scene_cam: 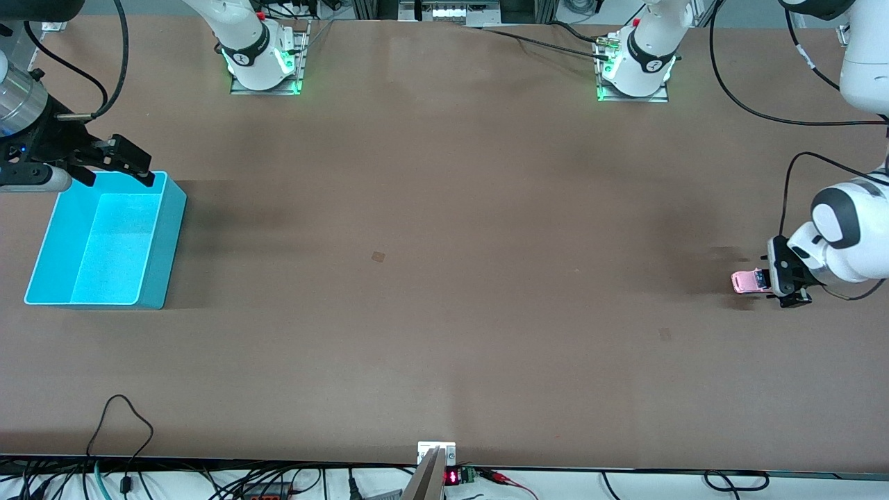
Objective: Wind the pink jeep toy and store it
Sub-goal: 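Drag the pink jeep backward along the table with the left gripper, then open the left gripper to release the jeep and raise it away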
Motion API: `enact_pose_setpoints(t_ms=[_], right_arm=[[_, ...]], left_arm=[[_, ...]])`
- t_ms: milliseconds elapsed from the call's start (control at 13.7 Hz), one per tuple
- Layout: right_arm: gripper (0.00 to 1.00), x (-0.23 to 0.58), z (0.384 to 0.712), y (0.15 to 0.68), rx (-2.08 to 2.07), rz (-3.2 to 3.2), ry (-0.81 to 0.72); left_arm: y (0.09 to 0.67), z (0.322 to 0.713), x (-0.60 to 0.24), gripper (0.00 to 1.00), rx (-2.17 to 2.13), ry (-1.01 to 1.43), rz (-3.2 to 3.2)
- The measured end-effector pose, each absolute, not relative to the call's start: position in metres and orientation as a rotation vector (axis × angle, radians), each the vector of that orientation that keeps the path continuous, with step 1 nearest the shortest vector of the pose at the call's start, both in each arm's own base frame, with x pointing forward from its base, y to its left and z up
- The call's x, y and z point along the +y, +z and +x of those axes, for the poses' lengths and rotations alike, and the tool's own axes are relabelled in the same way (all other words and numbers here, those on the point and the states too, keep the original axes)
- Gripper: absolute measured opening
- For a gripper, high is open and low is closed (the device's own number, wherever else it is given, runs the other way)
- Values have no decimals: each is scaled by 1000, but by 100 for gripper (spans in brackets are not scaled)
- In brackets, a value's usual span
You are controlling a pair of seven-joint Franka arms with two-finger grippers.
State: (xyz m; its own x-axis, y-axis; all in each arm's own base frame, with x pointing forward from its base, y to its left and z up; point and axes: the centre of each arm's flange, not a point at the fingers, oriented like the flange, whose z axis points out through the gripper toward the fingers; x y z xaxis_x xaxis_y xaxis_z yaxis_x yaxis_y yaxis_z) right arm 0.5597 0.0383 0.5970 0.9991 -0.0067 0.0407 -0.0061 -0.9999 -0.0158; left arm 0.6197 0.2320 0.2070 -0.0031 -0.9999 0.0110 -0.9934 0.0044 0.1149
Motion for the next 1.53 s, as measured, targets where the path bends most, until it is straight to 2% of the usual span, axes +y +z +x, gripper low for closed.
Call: enact_pose_setpoints(t_ms=[365,657,876,1533], right_arm=[[100,38,560,597,10,-3125,-64],[100,38,560,597,10,-3125,-64],[100,38,560,597,10,-3125,-64],[100,38,560,597,10,-3125,-64]], left_arm=[[267,641,169,100,-2101,-173,2168],[283,640,154,100,-1958,-211,2285],[301,638,135,100,-1786,-268,2401],[408,645,43,100,-1195,-478,2680]])
